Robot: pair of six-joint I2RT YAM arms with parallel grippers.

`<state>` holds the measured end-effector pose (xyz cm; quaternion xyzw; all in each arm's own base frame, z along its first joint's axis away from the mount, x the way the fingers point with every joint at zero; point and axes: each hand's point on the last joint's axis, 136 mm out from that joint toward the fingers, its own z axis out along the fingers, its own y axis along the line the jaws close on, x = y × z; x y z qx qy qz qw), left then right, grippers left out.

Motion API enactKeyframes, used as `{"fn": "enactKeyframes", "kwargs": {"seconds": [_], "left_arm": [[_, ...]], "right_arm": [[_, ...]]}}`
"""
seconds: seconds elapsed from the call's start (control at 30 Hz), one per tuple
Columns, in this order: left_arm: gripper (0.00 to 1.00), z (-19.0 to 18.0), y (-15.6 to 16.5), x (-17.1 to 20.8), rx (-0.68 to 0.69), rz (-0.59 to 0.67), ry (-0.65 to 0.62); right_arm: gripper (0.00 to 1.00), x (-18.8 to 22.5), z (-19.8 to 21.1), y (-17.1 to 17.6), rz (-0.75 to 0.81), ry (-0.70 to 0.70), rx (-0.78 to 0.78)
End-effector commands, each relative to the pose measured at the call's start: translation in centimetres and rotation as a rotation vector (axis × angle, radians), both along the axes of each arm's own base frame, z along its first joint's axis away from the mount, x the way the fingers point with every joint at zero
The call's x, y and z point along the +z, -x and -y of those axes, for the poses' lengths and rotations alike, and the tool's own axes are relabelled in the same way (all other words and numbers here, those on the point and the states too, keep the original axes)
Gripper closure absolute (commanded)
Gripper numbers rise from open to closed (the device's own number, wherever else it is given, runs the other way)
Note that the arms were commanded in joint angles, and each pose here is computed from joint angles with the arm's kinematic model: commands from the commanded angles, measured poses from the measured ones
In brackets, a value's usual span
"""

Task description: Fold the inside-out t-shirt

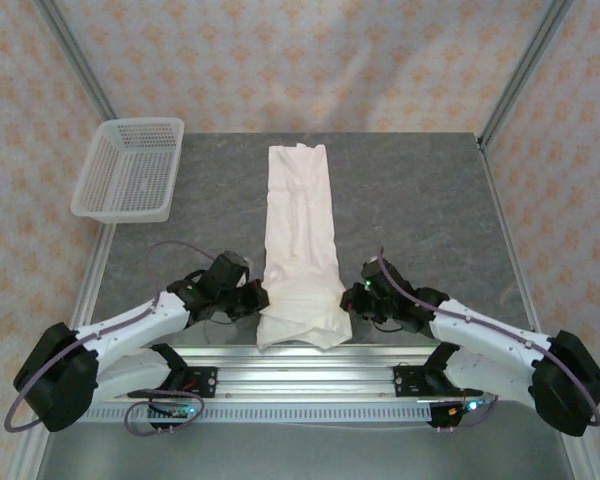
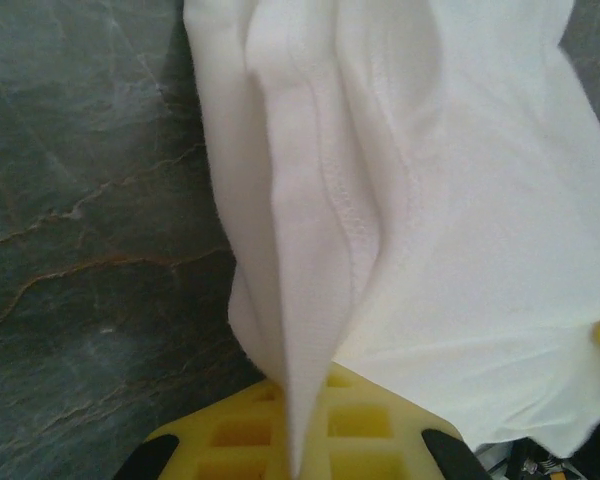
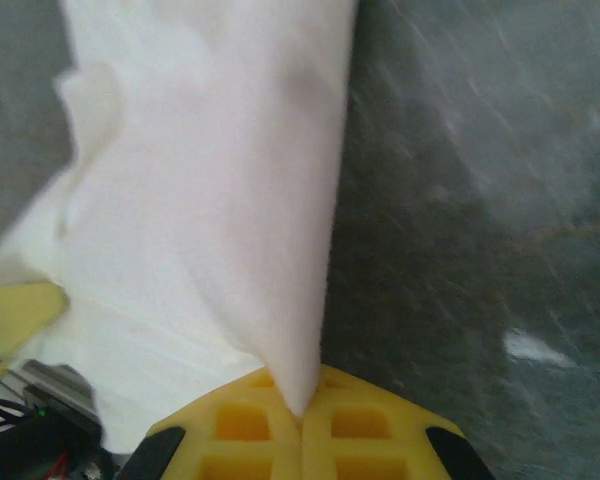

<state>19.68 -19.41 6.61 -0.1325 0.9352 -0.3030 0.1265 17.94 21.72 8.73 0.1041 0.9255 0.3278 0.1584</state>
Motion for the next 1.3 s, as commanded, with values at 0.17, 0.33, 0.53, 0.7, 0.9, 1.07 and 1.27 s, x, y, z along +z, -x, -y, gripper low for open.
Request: {"fn": "enactKeyframes", "kwargs": {"seconds": [0.17, 0.33, 0.53, 0.7, 0.9, 1.07, 1.27], "left_arm": [[1.00, -3.1, -11.1, 10.6, 0.216, 0.293, -0.040], [1.00, -3.4, -19.8, 13.4, 0.270, 0.371, -0.030], [1.00, -3.5, -28.5, 13.5, 0.307, 0.401, -0.034], [1.00, -4.1, -34.2, 10.0, 0.339, 0.356, -0.048], [0.88, -4.1, -40.0, 5.6, 0.330, 0.331, -0.020], [0.43, -6.1, -42.7, 7.2, 0.374, 0.392, 0.011], [0.31, -9.1, -41.0, 13.1, 0.396, 0.457, -0.006]], "right_arm": [[1.00, 10.4, -0.1, -11.9, 0.292, 0.061, -0.177], [1.00, 12.8, -1.3, -19.9, 0.328, 0.066, -0.219], [1.00, 14.2, -2.4, -28.3, 0.374, 0.065, -0.248], [1.00, 11.9, -2.8, -34.0, 0.339, 0.059, -0.259], [0.95, 7.9, -2.3, -39.3, 0.320, 0.069, -0.261], [0.54, 9.0, -2.4, -42.6, 0.319, 0.067, -0.186], [0.45, 13.4, 0.8, -41.3, 0.337, 0.182, -0.190]]}}
